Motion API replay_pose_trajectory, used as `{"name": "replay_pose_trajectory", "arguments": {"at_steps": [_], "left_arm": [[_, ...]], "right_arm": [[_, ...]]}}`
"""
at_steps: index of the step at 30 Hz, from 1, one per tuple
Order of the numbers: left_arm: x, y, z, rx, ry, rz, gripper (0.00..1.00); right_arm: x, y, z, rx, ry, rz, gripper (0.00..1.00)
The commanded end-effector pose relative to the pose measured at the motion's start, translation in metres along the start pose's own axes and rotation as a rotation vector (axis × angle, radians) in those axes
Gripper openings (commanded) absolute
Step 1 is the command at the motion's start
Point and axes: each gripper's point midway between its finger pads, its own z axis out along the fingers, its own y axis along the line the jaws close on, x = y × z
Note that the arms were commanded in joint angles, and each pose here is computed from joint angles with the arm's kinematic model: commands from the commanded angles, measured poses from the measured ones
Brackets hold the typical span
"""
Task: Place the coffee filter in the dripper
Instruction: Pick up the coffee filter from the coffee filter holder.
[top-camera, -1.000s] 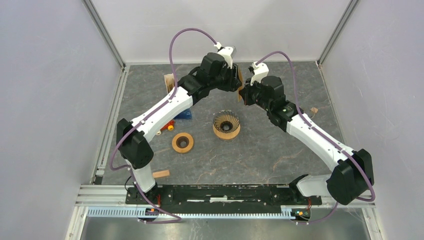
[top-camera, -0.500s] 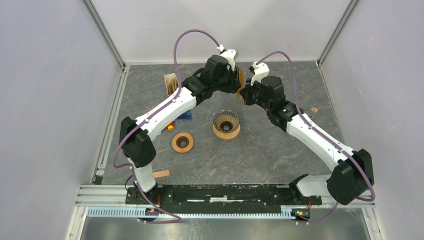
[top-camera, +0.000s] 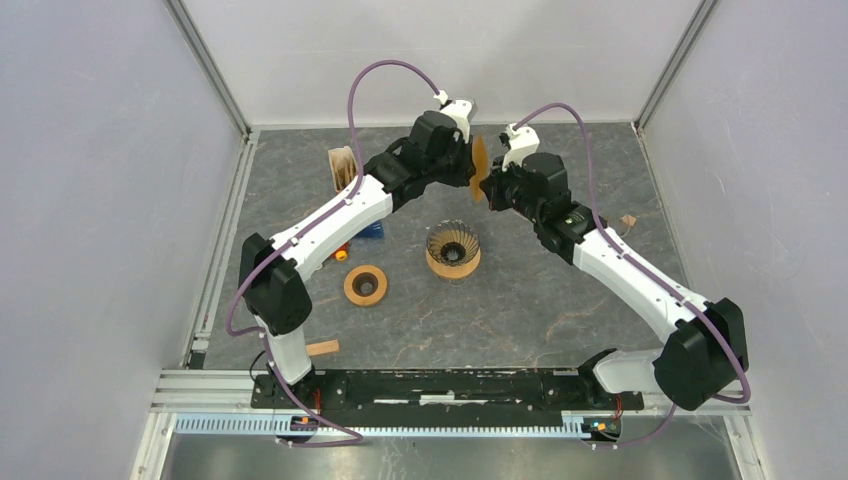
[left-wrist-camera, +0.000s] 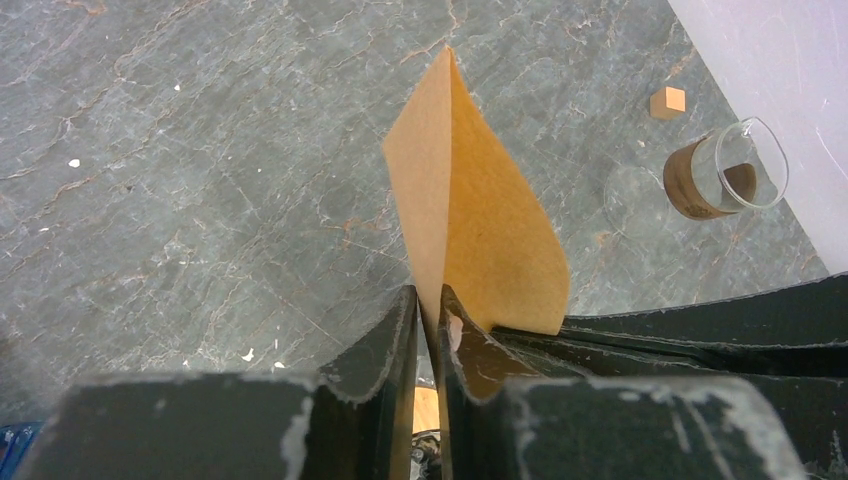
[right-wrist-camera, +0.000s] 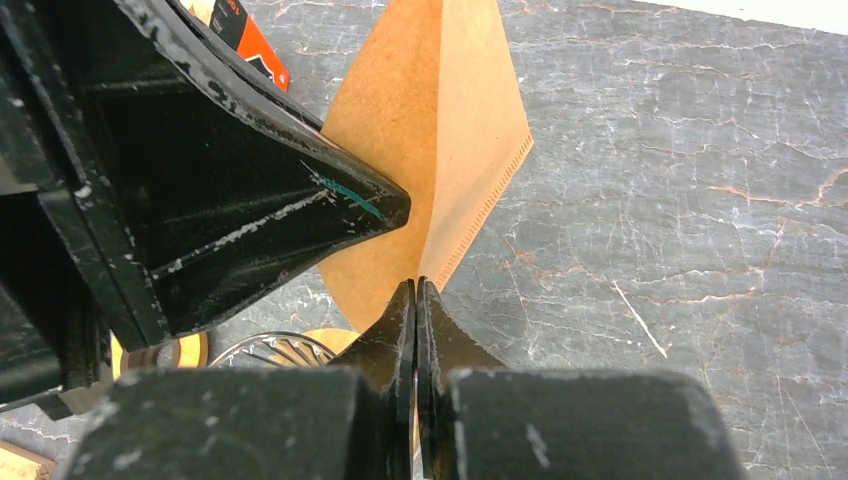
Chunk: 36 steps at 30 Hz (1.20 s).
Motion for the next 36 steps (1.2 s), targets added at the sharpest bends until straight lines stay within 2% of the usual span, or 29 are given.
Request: {"name": "replay_pose_trajectory", "arguments": {"at_steps": [1, 5, 19, 28, 36], "left_arm": [[-0.017, -0.007, -0.008, 0.027, -0.053, 0.040, 0.15], [-0.015, -0.006, -0.010, 0.025, -0.053, 0.043, 0.02], [-0.016, 0.008, -0.012, -0.053, -0.065, 0.034, 0.02], [-0.022, 0.000, -0.018, -0.018, -0.074, 0.013, 0.02], [-0.017, -0.008, -0.019, 0.022, -0.059, -0.026, 0.02]], "right_arm": [[-0.013, -0.003, -0.008, 0.022, -0.049, 0.002, 0.00], [-0.014, -0.009, -0.010, 0.055, -0.052, -0.014, 0.00], [-0.017, -0.016, -0.013, 0.095, -0.057, -0.021, 0.00], [-0.015, -0.021, -0.012, 0.118, -0.060, -0.041, 0.00], [-0.015, -0.015, -0.008, 0.089, -0.057, -0.026, 0.15]]}}
